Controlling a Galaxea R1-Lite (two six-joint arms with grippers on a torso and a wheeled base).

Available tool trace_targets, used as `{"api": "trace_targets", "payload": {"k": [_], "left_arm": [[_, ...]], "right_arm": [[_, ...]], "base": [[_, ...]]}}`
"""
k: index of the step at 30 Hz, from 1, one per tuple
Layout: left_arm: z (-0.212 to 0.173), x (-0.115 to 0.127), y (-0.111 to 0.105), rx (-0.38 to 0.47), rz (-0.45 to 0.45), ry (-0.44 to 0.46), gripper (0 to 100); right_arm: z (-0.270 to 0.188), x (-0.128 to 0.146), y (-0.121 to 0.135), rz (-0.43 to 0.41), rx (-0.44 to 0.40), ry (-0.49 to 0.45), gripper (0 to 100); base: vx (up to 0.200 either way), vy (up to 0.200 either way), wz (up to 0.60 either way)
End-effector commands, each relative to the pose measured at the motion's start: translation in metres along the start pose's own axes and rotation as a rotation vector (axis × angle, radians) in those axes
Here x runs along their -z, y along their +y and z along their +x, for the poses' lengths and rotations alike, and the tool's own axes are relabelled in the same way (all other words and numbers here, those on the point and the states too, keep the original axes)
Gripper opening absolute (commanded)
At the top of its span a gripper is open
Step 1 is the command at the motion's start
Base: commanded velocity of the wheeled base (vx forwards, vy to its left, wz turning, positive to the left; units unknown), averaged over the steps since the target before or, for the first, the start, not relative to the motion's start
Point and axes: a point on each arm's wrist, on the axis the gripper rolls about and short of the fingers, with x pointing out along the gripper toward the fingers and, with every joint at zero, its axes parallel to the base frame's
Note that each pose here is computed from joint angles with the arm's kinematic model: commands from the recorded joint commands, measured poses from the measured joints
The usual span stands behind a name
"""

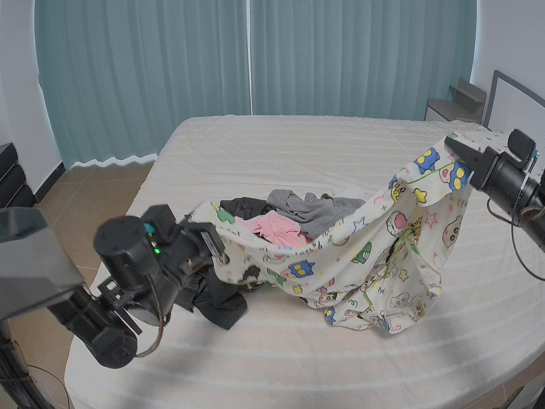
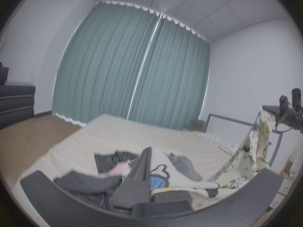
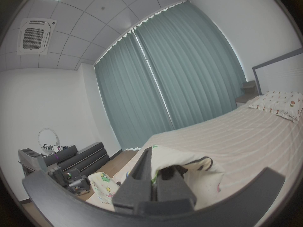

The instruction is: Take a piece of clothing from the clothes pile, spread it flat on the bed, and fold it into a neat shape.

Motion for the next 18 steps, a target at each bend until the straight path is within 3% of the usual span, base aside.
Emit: {"api": "trace_targets", "payload": {"k": [1, 5, 10, 13, 18], "left_arm": [[-0.001, -0.111, -0.008, -0.047, 0.010, -0.343, 0], [0.009, -0.153, -0.018, -0.077, 0.027, -0.477, 0], [0.005, -0.169, -0.020, -0.091, 0.034, -0.525, 0], [-0.002, -0.153, -0.014, -0.094, 0.045, -0.461, 0], [-0.018, -0.100, 0.001, -0.095, 0.039, -0.261, 0]], "right_arm": [[-0.020, -0.071, 0.020, -0.036, -0.045, -0.246, 0], [-0.029, -0.108, 0.033, -0.044, -0.064, -0.309, 0], [-0.041, -0.105, 0.037, -0.041, -0.073, -0.277, 0], [-0.042, -0.071, 0.026, -0.028, -0.044, -0.163, 0], [-0.044, -0.019, 0.008, -0.005, 0.017, 0.019, 0]], "base": [[0.000, 0.000, 0.00], [0.000, 0.000, 0.00], [0.000, 0.000, 0.00], [0.000, 0.000, 0.00], [0.000, 0.000, 0.00]]}}
